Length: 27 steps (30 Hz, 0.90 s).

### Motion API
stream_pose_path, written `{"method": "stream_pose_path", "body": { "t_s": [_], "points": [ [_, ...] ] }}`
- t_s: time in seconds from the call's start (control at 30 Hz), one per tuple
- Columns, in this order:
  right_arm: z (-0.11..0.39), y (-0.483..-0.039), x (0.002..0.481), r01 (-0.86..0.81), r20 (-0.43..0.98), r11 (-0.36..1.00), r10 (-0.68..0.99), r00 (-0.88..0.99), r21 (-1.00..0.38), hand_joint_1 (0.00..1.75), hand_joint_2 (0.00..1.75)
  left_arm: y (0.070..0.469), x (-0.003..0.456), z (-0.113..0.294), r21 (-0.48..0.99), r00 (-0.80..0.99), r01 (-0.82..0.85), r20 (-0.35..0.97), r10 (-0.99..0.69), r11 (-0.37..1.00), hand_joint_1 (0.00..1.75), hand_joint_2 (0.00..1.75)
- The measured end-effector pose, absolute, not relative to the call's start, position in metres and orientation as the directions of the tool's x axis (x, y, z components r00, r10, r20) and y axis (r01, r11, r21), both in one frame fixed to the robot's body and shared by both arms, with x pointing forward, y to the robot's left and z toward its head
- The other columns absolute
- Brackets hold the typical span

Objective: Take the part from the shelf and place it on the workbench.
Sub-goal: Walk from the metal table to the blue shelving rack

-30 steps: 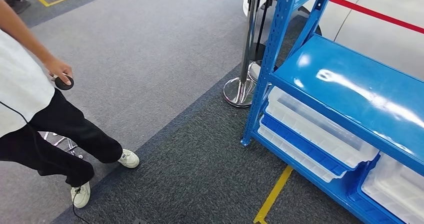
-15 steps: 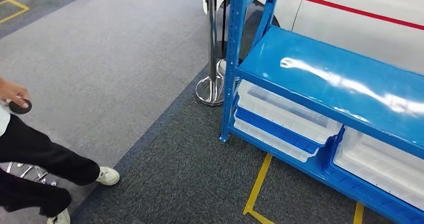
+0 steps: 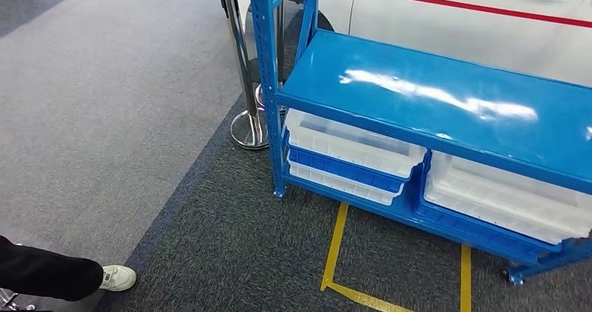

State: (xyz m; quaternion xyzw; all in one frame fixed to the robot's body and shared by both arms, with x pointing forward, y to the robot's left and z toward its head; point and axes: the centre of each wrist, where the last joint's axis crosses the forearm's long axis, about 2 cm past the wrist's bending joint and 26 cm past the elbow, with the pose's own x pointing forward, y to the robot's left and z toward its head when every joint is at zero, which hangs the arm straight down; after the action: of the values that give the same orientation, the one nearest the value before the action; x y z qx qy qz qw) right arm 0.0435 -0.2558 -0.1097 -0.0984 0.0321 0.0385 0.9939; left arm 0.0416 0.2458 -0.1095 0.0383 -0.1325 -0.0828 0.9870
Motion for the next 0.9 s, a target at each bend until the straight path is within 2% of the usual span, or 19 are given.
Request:
{"method": "stream_pose_path", "body": {
  "t_s": [0.9],
  "points": [
    [-0.1098, -0.2587, 0.0429, -0.094, -0.062, 0.97, 0.082, 0.995, -0.224, 0.0, 0.0, 0.2431, 0.0431, -0.1091, 0.094, 0.946, 0.161, 0.269, -0.181, 0.982, 0.0, 0.0]
  ]
}}
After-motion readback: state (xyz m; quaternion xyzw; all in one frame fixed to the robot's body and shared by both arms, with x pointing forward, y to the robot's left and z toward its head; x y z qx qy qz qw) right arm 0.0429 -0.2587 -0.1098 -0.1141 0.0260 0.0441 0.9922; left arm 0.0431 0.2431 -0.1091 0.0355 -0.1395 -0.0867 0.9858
